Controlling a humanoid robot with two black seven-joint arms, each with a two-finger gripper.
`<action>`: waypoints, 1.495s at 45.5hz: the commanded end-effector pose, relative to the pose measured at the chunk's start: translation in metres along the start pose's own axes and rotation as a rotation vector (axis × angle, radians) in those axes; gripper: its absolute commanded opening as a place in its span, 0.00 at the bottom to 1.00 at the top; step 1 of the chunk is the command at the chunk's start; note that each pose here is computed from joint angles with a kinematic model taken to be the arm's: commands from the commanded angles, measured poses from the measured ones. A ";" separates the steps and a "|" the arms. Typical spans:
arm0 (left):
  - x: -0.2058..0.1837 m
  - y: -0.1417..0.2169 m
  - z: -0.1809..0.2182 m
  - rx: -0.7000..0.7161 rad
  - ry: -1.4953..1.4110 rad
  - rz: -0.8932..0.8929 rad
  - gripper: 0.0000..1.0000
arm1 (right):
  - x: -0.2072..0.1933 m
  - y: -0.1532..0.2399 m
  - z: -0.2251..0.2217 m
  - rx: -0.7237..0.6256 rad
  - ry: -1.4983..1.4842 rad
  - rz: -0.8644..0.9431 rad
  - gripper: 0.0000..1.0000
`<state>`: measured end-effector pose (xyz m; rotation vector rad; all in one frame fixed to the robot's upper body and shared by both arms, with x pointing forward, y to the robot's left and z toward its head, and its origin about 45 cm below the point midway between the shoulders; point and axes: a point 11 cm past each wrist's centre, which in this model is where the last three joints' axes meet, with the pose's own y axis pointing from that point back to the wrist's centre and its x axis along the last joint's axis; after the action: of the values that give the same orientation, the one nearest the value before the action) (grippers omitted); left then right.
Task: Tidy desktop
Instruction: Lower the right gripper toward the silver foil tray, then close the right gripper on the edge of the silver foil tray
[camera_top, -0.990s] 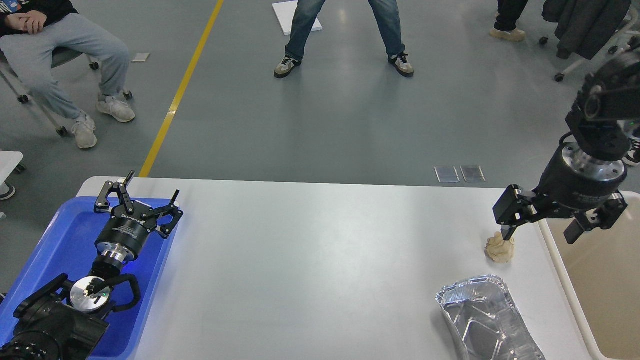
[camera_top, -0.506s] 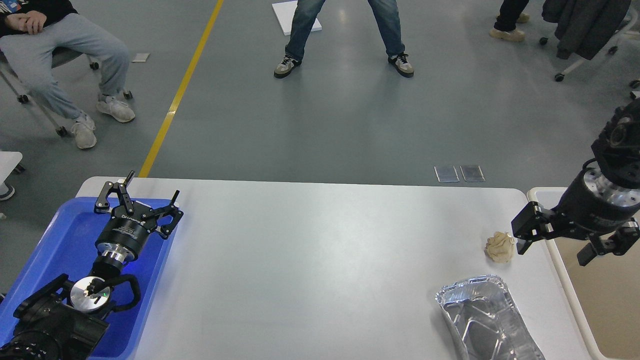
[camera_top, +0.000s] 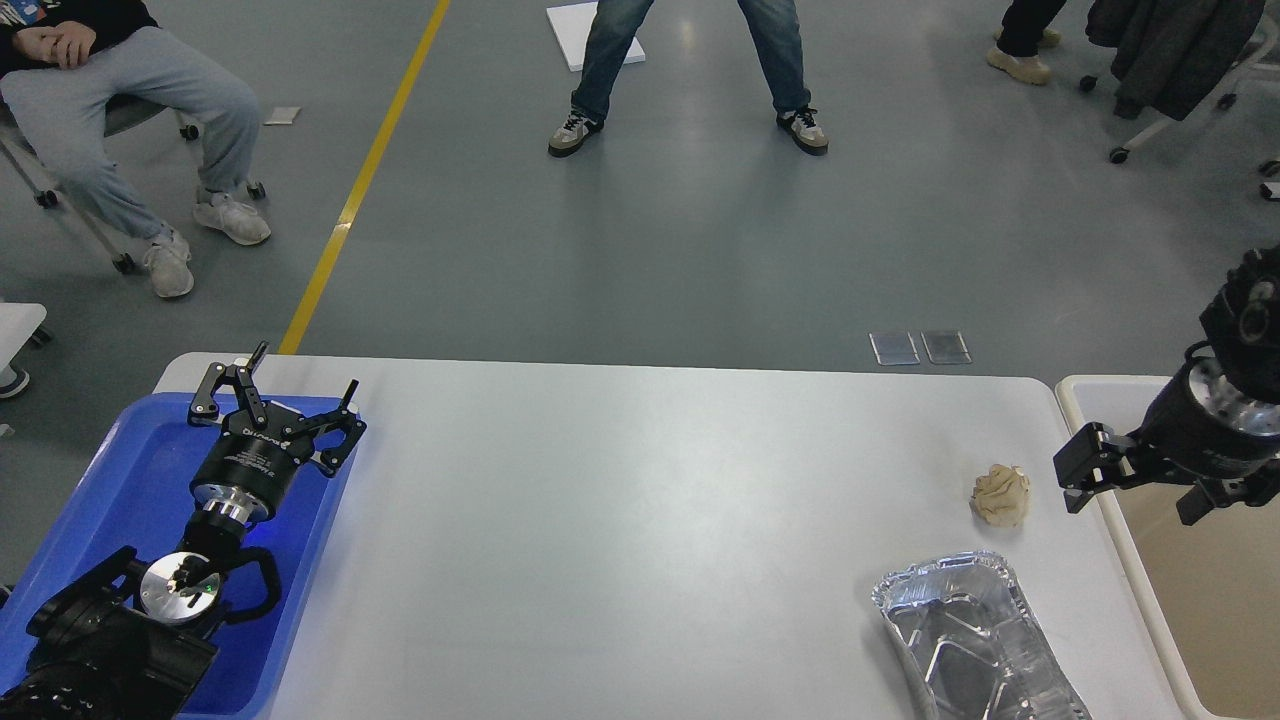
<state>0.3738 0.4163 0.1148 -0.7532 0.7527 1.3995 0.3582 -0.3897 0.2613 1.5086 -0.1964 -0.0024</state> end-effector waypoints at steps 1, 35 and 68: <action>0.000 0.000 0.000 -0.002 0.001 0.000 1.00 | -0.018 -0.032 0.004 -0.012 0.084 -0.044 0.95; 0.000 0.000 0.000 -0.002 0.001 0.000 1.00 | -0.047 -0.095 -0.013 0.156 -0.031 0.055 1.00; 0.000 0.000 0.000 -0.001 0.000 0.000 1.00 | -0.062 -0.110 -0.019 0.192 -0.169 0.003 0.95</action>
<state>0.3738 0.4165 0.1150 -0.7555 0.7525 1.4002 0.3251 -0.3621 0.1539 1.7438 -0.3853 -0.1020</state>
